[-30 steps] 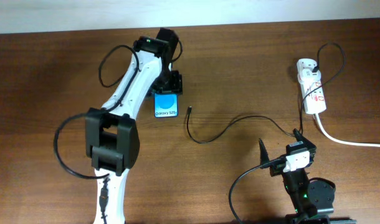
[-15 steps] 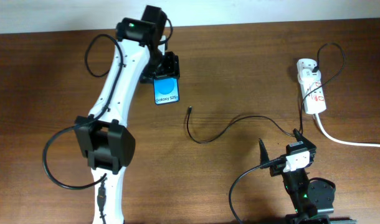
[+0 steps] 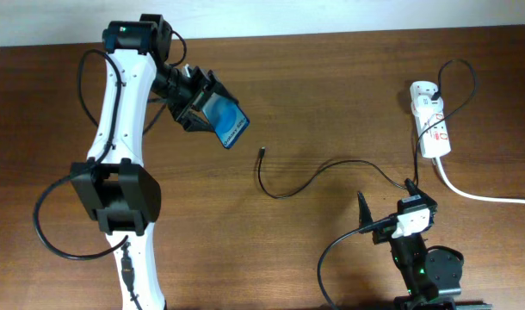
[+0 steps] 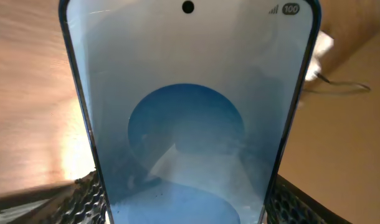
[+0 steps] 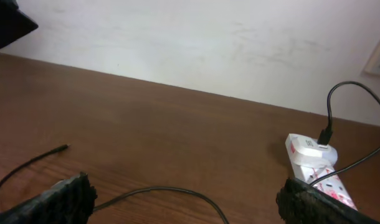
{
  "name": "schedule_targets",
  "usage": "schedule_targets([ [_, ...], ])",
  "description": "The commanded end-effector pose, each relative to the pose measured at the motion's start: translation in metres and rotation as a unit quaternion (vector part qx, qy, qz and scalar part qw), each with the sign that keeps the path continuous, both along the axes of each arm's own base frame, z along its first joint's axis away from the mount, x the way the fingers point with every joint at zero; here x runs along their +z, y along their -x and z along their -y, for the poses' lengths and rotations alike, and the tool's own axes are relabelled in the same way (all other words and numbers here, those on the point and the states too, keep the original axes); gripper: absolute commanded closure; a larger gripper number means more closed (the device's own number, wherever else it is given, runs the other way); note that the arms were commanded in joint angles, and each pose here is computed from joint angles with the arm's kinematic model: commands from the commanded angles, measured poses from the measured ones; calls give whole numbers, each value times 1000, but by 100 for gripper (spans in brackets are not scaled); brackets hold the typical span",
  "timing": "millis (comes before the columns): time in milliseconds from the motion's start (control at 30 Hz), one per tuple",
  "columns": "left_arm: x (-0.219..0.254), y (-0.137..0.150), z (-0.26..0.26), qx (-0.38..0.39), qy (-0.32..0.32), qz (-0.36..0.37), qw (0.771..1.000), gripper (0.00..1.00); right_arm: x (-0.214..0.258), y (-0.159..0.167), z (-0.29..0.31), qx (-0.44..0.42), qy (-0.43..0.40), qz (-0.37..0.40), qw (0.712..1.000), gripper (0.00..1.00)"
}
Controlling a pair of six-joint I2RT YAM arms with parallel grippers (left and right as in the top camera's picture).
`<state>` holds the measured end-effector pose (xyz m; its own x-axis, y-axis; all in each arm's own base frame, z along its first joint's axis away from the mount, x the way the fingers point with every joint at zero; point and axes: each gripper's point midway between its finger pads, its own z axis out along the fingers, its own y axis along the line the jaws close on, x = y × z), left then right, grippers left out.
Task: Plug charger to phone and switch on socket
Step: 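Lift the phone with the left gripper and tilt it upright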
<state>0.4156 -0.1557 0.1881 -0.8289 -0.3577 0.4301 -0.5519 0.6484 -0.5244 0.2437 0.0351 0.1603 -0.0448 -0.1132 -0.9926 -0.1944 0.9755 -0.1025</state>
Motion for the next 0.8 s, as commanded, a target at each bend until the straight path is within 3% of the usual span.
schedule_targets([
  [0,43,0,24,11,119,2,993,100,-2,0,-2,1,-21,-6,1000,2],
  [200,49,0,28,16,136,-5,991,100,-3,0,-2,1,-21,-7,1000,2],
  [333,71,1,39,26,206,-26,978,100,-3,0,-2,1,-21,-7,1000,2],
  [767,71,1,39,28,206,-29,978,100,-3,0,-2,1,-23,-8,1000,2],
])
